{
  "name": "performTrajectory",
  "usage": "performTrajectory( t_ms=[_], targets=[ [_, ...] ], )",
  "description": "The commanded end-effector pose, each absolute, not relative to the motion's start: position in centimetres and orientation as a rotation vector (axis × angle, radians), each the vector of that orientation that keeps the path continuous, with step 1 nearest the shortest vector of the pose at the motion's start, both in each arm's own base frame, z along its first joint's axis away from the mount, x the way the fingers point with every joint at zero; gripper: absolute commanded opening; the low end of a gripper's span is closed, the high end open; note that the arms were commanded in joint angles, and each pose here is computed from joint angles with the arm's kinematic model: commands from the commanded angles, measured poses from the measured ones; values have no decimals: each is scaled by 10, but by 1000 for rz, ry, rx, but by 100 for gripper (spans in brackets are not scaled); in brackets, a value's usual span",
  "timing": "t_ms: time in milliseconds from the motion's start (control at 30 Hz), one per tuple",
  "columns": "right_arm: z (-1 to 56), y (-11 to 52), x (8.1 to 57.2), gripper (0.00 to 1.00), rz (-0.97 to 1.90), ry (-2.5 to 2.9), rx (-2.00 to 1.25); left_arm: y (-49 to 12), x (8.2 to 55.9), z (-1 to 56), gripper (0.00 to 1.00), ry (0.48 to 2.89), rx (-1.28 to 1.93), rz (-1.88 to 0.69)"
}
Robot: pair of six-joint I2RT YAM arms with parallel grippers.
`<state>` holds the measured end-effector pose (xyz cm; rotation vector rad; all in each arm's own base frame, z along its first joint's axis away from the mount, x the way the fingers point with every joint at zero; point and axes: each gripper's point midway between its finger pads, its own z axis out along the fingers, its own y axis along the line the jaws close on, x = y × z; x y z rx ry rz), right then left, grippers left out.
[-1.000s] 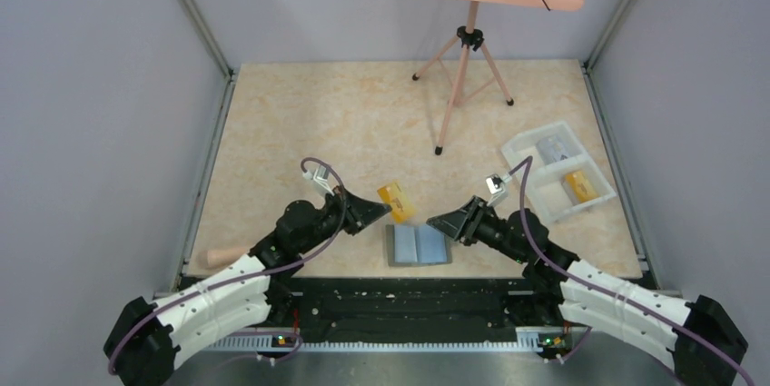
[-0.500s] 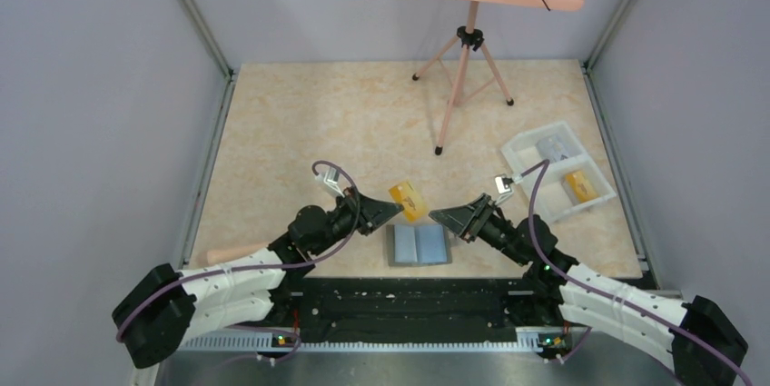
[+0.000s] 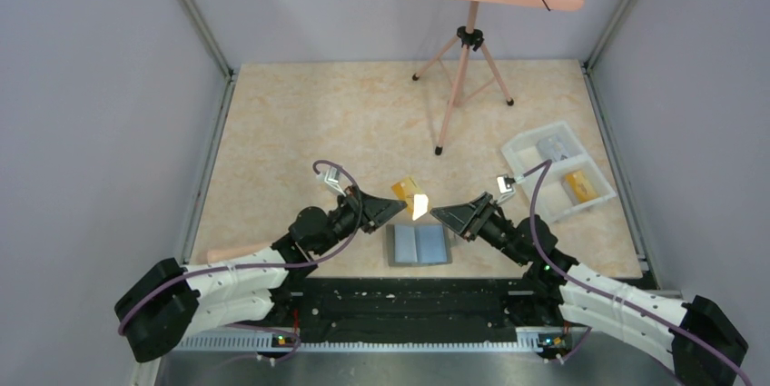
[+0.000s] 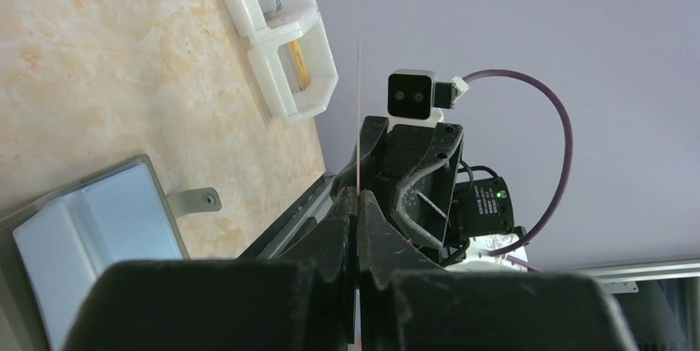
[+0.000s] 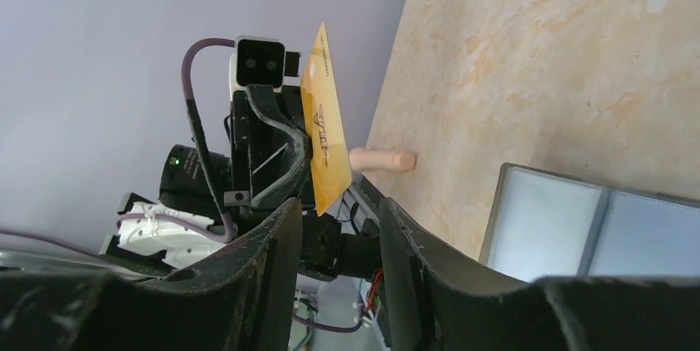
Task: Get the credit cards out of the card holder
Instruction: Place the credit card in the storage box.
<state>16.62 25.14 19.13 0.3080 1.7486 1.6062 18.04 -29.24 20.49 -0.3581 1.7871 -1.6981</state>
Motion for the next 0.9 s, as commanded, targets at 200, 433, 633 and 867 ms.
performTrajectory(
  t_ms=[200,433,633,867],
  targets=[
    [220,254,173,35,1652,1640,293,-302,183,243,0,1662,-337,-1791],
    [225,258,172,20,1670,1617,283,-304,181,240,0,1662,-346,-1804],
    [228,258,174,15,1675,1596,288,-304,181,240,0,1656,-349,-1812],
    [235,259,181,5,1676,1562,311,-306,180,238,0,1651,-355,-1839]
  ],
)
